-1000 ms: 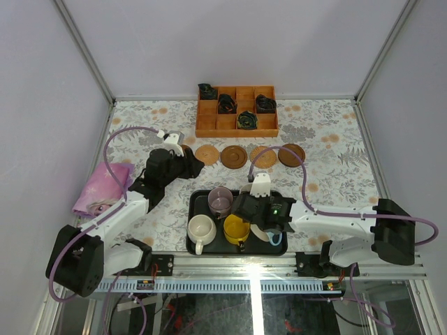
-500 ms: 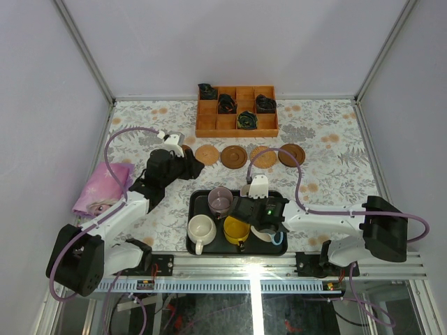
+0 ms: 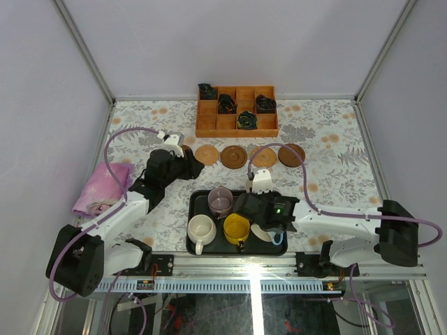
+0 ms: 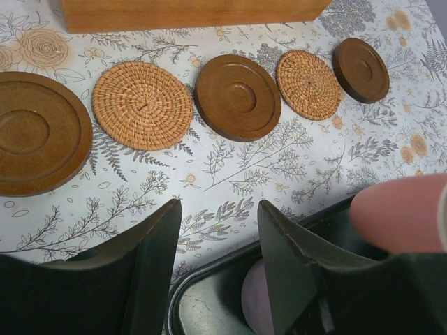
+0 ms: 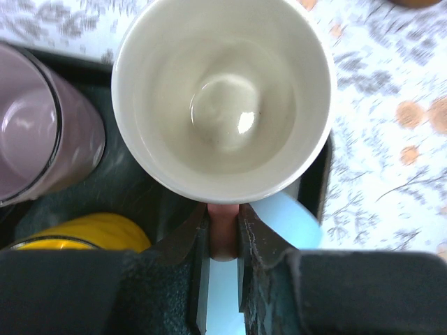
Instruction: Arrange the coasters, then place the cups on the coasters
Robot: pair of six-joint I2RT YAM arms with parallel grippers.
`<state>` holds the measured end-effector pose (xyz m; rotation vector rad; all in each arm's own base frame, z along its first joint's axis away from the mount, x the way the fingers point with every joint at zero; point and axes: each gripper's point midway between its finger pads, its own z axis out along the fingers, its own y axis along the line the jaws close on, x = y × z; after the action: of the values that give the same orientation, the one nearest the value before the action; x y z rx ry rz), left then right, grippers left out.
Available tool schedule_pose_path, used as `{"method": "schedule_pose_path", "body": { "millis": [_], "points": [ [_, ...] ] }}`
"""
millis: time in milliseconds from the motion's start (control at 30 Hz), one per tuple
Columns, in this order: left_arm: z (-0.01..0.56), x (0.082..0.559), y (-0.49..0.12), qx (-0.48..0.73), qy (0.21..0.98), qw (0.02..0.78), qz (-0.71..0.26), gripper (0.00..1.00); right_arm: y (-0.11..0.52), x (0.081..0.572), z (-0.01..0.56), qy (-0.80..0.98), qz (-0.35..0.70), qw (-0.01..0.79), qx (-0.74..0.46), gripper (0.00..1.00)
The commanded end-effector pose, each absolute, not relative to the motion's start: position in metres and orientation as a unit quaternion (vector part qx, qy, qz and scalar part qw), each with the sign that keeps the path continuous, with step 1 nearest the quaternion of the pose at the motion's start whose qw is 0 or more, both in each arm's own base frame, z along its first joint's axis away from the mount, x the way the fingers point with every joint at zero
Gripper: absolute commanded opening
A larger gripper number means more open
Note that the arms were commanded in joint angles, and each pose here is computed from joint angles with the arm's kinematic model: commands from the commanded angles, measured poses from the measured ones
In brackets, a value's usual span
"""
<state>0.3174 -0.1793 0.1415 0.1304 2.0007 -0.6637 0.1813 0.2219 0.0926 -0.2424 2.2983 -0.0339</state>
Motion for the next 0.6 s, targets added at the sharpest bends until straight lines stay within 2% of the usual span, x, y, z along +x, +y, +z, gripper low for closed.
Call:
{"method": "schedule_pose_path", "body": {
  "millis": [0,333,567],
  "points": [
    [0.155,0.32,-0.18,0.054,0.81,0.516,-0.275,0.48,0.207,0.227,0.173,0.848,-0.023,0.527,-0.043,0.0],
    [0.157,0.322,-0.177,0.05,0.81,0.52,-0.268,0.48,0.138,0.285,0.214,0.818,-0.041,0.574,0.008,0.0],
    [0.153,0.324,-0.172,0.04,0.815,0.52,-0.253,0.48,0.092,0.33,0.206,0.823,-0.06,0.564,0.03,0.0]
  ]
}}
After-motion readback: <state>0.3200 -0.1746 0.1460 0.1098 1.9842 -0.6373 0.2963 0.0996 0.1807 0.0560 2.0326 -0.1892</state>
